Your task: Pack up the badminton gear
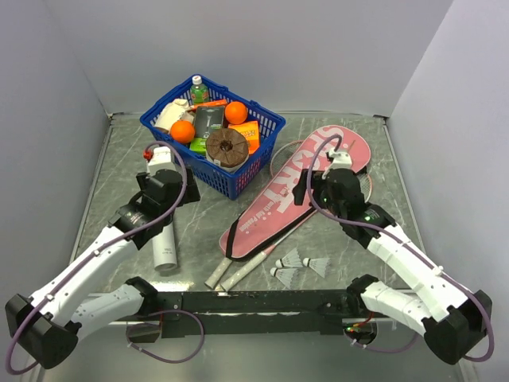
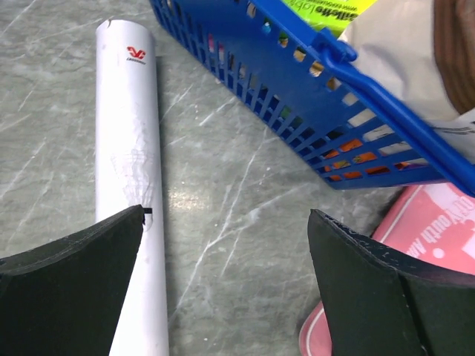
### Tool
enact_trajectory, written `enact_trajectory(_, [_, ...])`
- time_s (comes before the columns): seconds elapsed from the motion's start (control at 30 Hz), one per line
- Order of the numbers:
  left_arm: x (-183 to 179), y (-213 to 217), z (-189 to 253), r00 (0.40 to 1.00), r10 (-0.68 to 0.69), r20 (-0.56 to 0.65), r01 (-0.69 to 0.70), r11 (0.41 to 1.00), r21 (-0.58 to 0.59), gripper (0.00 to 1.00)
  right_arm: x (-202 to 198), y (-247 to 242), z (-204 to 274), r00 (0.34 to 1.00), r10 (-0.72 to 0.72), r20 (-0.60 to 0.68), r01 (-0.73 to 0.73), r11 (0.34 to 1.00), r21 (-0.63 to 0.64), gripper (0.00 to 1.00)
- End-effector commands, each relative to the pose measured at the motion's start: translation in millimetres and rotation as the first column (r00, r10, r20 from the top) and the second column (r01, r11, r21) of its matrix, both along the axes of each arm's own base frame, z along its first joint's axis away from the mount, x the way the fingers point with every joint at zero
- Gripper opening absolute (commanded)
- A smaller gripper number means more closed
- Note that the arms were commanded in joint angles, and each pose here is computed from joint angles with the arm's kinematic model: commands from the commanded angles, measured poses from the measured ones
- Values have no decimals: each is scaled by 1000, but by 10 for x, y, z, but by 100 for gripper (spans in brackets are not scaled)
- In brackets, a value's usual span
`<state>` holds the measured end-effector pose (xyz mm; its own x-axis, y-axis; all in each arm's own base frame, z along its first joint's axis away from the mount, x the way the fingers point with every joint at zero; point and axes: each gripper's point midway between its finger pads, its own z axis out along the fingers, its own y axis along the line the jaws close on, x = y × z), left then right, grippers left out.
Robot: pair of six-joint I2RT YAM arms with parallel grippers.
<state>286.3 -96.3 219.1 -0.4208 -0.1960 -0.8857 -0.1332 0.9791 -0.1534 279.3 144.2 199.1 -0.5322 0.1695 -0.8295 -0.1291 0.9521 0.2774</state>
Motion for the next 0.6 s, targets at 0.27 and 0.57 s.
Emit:
enact_trajectory(0.27, [-28, 33, 103, 999, 29, 15, -28, 999, -36, 97, 77, 131, -169, 995, 38, -88, -37, 999, 15, 100])
enact_trajectory(0.57, [-90, -108, 77, 998, -67, 16, 68, 995, -71, 97, 20, 788, -253, 933, 334, -135, -318, 940, 126, 99])
